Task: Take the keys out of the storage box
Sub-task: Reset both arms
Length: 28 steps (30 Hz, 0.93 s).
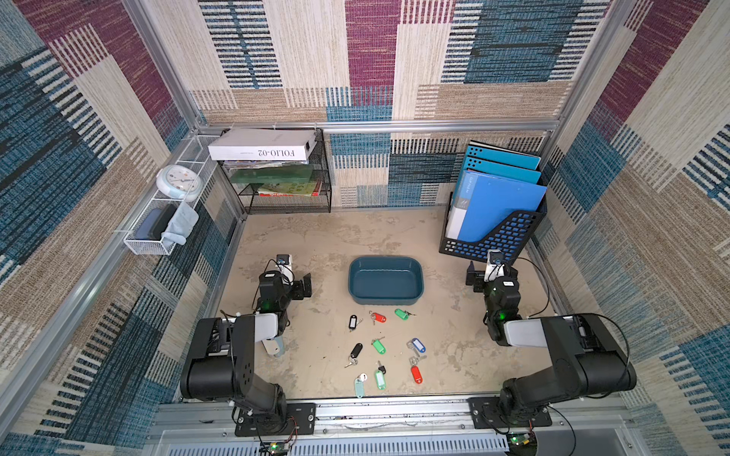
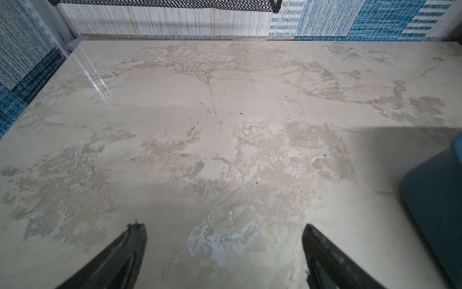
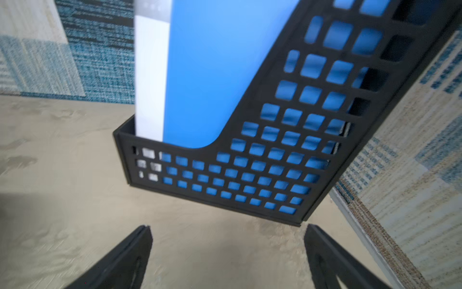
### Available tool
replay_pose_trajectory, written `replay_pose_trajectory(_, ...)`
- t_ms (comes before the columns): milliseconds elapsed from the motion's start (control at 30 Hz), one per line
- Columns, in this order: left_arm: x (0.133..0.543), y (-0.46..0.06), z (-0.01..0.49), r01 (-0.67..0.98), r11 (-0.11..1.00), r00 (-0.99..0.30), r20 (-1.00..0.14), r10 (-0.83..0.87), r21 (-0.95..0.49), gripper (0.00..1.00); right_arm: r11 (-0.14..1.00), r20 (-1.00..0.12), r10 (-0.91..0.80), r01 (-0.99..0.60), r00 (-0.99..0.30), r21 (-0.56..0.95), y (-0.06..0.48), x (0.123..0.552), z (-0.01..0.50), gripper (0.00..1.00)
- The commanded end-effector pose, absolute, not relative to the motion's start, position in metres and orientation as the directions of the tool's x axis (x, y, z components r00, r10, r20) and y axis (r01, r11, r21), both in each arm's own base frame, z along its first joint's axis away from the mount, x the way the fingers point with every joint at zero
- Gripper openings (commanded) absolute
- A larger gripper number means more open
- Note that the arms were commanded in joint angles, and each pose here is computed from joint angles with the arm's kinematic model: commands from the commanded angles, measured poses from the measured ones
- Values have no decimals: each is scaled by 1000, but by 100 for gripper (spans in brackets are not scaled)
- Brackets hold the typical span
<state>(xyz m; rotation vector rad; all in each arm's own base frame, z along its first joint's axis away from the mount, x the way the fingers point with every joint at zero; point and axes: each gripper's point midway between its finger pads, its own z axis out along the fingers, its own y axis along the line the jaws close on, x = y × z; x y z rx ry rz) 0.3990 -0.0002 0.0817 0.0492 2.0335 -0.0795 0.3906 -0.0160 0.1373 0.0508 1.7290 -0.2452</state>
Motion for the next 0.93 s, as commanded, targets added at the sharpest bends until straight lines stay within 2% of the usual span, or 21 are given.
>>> replay_pose_trajectory(0, 403, 2, 88, 56, 998, -425, -905, -8, -34, 100, 991, -977, -38, 117, -211, -64, -14, 397, 127, 99)
replay_pose_trajectory(100, 403, 2, 88, 56, 998, -425, -905, -7, -34, 100, 997, -984, -21, 73, -177, -34, -13, 386, 124, 99)
replay_pose_trajectory(167, 402, 2, 89, 56, 998, -422, -907, -7, -34, 100, 996, -995, -8, 91, -97, -17, -18, 379, 131, 100)
replay_pose_trajectory(233, 402, 2, 89, 56, 998, -422, -907, -7, -33, 100, 997, -987, -14, 79, -162, -27, -16, 383, 125, 100)
replay_pose_trajectory(900, 402, 2, 89, 56, 998, -422, -906, -7, -33, 100, 996, -988, -10, 83, -151, -23, -17, 381, 125, 99)
